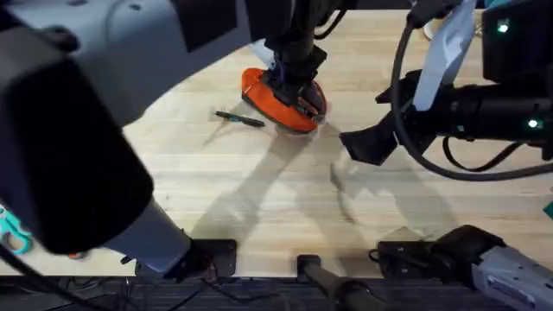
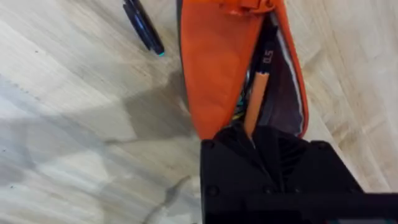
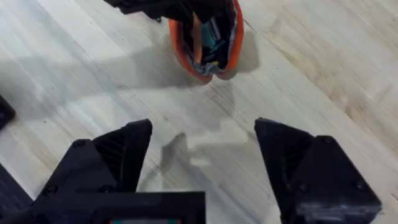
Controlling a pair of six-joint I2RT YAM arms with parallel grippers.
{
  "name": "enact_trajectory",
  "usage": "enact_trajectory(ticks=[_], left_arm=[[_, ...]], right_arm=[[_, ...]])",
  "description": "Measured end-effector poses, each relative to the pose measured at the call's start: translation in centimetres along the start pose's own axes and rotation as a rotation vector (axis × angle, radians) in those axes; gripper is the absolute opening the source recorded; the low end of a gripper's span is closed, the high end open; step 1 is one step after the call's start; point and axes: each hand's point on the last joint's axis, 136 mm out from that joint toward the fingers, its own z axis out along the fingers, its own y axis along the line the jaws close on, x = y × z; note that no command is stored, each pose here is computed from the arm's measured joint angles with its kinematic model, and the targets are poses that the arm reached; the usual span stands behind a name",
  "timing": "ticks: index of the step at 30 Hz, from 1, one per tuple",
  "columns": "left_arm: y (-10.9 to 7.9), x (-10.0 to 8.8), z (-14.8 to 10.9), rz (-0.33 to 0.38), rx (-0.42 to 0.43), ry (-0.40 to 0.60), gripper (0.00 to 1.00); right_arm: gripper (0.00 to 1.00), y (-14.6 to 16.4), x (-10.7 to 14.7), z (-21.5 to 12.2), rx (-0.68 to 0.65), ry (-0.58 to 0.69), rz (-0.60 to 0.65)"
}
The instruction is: Unzip the bag, pick up the pens from the table one at a time and place them inside, then zip the bag closed.
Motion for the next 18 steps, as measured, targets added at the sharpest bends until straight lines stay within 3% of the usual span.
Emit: enact_trajectory(ticks=[18], left_arm=[[-0.51, -0.27, 0.7, -0.021, 0.008, -0.017, 0.039]], right_arm=[[0.998, 0.0, -0.01, 0.0, 0.0, 0.0, 0.0]])
